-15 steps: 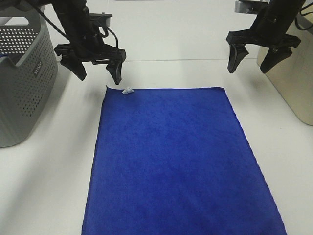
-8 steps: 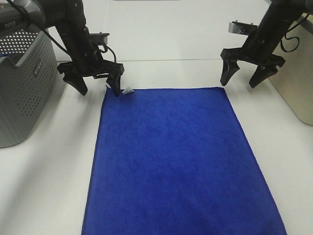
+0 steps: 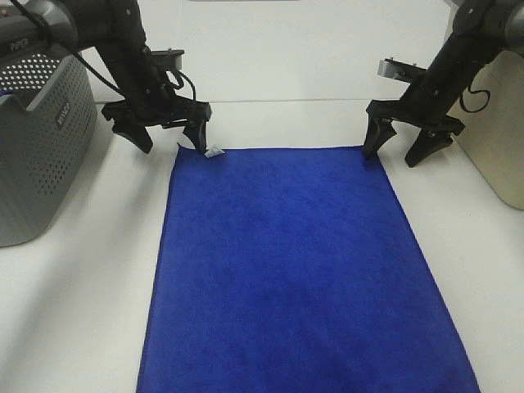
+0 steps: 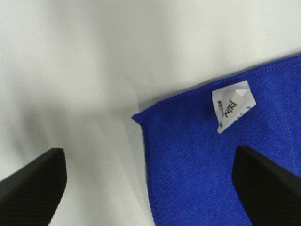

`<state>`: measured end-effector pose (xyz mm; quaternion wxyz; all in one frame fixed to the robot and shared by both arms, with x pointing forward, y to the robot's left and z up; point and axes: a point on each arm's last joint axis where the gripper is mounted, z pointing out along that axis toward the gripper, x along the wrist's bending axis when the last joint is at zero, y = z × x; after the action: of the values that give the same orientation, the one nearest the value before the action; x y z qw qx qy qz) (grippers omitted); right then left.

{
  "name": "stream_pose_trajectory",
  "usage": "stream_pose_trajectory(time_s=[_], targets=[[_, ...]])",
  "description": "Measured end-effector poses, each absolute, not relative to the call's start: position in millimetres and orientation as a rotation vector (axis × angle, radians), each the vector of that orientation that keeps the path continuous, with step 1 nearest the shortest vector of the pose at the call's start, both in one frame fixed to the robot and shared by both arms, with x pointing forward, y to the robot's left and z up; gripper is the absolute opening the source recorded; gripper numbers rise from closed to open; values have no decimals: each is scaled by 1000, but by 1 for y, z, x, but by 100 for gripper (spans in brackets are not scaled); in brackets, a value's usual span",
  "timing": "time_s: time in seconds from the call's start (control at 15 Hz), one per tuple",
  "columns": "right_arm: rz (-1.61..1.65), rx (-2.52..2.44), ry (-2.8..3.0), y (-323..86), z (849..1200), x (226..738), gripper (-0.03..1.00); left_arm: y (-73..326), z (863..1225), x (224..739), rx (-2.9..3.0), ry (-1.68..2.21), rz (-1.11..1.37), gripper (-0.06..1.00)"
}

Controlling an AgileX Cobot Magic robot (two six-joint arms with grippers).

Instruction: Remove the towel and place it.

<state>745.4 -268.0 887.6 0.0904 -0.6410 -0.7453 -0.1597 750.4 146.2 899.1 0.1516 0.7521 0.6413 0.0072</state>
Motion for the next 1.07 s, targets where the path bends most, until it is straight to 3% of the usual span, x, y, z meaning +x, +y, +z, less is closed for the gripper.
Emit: stream_pose_trajectory(time_s=[0.2,1.07], targets=[[-478,-1904,-2214,-268,888,745,85,145,882,750,2168,1860,-15,89],[-514,-1897,-2240,-267,888,748,81,132,879,751,2149,1816,-5,83]])
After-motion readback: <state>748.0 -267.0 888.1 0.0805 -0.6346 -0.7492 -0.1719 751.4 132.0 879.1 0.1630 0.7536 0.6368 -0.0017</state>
